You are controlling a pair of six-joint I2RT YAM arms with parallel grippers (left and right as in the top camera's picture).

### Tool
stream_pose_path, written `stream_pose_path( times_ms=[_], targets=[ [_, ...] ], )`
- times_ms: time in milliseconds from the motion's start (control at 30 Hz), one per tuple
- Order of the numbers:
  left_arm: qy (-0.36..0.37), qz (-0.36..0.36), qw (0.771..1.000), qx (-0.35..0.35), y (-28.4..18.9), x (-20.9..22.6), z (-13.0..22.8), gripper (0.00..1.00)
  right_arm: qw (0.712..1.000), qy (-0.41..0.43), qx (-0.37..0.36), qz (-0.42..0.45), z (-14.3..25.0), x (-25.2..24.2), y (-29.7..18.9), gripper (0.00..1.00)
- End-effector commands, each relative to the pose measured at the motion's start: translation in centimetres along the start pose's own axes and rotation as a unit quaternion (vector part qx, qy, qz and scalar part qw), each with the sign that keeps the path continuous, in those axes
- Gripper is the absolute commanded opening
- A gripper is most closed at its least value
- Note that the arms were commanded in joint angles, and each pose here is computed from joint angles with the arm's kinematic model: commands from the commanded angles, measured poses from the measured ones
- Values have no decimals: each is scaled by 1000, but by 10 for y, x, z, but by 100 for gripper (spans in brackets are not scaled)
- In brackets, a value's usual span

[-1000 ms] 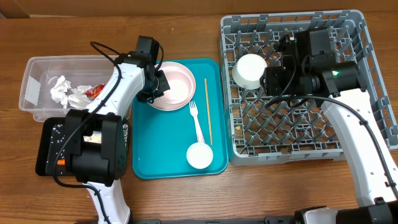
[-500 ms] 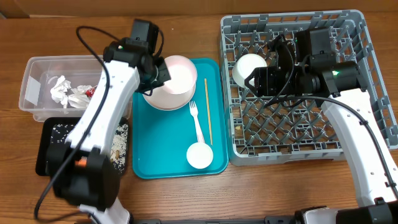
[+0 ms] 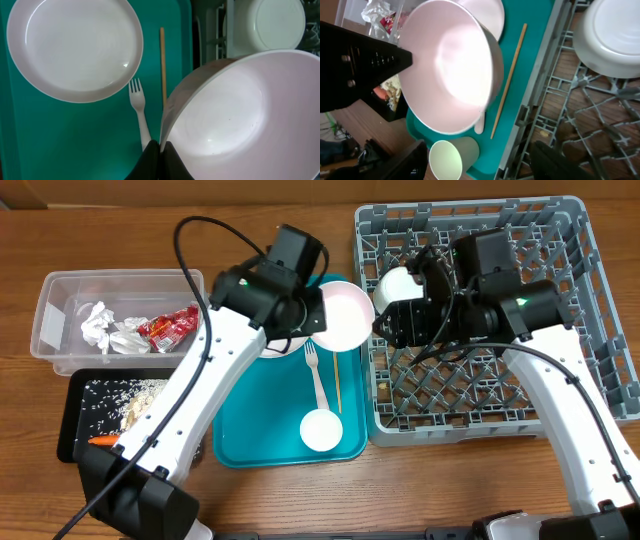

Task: Sort waste into correct bins and load items into the dishwasher
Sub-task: 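Lift the pink bowl with the left gripper toward the right gripper, then grasp the pink bowl with the right gripper and release the left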

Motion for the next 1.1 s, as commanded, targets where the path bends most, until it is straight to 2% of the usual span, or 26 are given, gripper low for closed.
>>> stream_pose_path(
  times_ms=[0,600,667,700,733,833,967,1067],
  targets=[
    [19,-3,1000,-2,-1,-7,3,4,1000,-7,-6,5,-2,4,0,68],
    [27,46,998,30,-2,-21,12,4,999,7,41,16,-2,-15,48,66],
    [27,46,998,30,-2,-21,12,4,999,4,41,15,-2,-13,50,54],
    [27,46,998,30,-2,-21,12,4,999,3,39,14,-3,-13,50,41],
    [27,46,998,30,-2,-21,12,4,999,3,39,13,-3,-13,50,34],
    [26,44,998,34,-2,-20,14,4,999,3,40,14,-3,-13,50,27],
    [26,41,998,39,-2,-19,15,4,999,3,40,14,-3,-13,50,11],
    [26,42,998,42,-2,-19,16,4,999,3,39,14,-3,-13,50,10]
  ],
)
Point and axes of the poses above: each gripper's point midway between its finger pads, its own y axis out along the fingers, its own x axis along the line the jaws close on, z = x × y, the point moved 8 cm from there along -y, back along the fingers, and after that the axes turned 6 degrees about y, right-handed, at the moved point
